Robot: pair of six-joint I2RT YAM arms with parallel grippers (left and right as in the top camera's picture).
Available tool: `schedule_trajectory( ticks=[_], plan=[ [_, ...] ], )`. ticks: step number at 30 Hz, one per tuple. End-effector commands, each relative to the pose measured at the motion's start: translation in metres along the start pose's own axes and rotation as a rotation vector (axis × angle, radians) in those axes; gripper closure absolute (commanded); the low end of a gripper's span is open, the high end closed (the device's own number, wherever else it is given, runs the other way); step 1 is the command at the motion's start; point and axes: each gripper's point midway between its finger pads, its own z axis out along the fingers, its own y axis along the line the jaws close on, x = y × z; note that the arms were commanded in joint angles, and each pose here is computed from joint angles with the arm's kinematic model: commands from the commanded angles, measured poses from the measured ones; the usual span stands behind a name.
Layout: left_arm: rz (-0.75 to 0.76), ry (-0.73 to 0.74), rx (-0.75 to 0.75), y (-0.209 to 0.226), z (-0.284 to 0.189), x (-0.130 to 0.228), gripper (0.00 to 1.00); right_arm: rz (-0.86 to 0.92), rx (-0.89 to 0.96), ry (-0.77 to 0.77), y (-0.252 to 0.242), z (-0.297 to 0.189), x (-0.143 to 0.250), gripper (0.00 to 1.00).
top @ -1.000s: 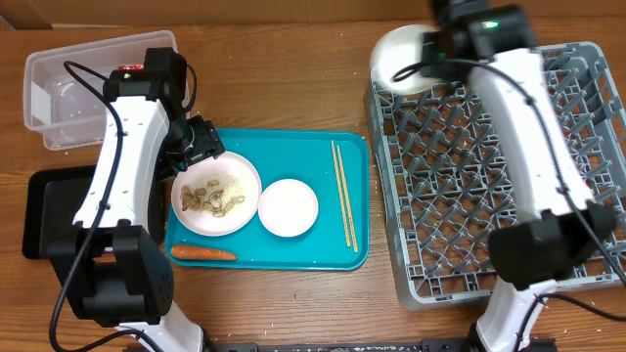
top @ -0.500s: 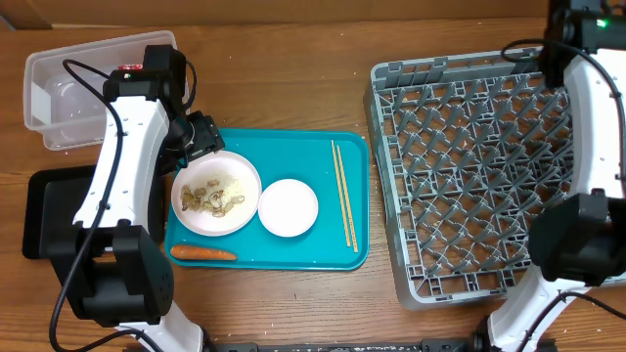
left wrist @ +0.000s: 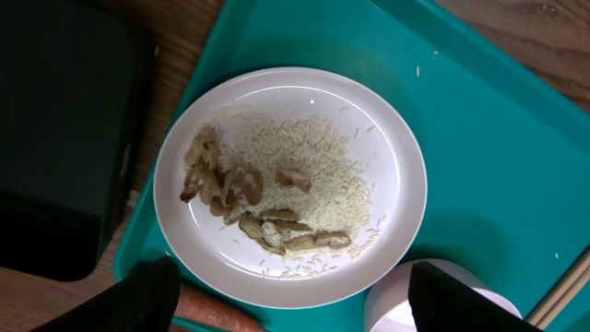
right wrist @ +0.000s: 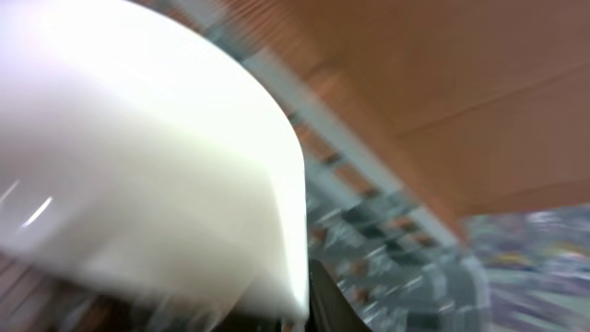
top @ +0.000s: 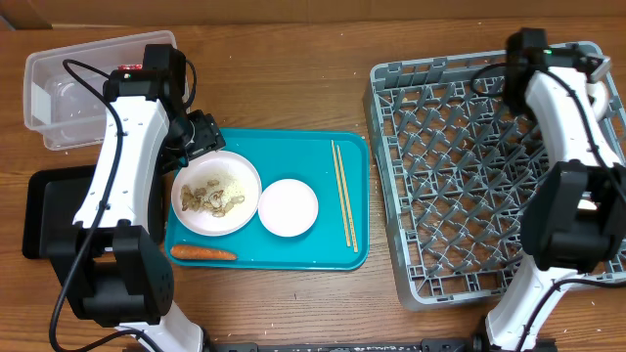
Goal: Sort waste into correct bins and load items into the dishwasher
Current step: 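Place the white bowl in the upper right of the dish rack, then grasp the pink bowl on the tray with the right gripper and lift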
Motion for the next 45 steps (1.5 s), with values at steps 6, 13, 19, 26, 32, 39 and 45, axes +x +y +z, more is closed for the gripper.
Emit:
schedule_trajectory(
  ticks=[6, 13, 19, 26, 32, 39, 45],
  plan=[
    [-0.006, -0.039, 0.029, -0.005, -0.016, -0.001, 0.17, -0.130, -0.217, 0.132, 0.055, -0.035, 0.053, 0.68],
    [0.020, -0.036, 0.024, -0.004, -0.016, -0.001, 0.16, -0.144, -0.290, 0.083, 0.054, -0.079, 0.043, 0.36],
    [0.027, -0.034, 0.023, -0.003, -0.016, 0.000, 0.16, -0.099, -0.563, 0.054, 0.049, -0.142, 0.008, 0.36],
    [0.039, -0.034, 0.022, -0.003, -0.016, 0.000, 0.15, -0.370, -1.272, 0.130, 0.090, -0.267, 0.034, 0.32],
    [0.038, -0.034, 0.022, -0.003, -0.016, 0.000, 0.12, -0.633, -1.457, 0.183, 0.105, -0.321, 0.098, 0.27],
    [0.037, -0.034, 0.023, -0.003, -0.016, 0.000, 0.12, -0.867, -1.437, 0.247, 0.124, -0.345, 0.190, 0.26],
    [0.038, -0.034, 0.023, -0.003, -0.016, 0.000, 0.12, -1.013, -1.429, 0.252, 0.144, -0.346, 0.262, 0.27]
  ],
)
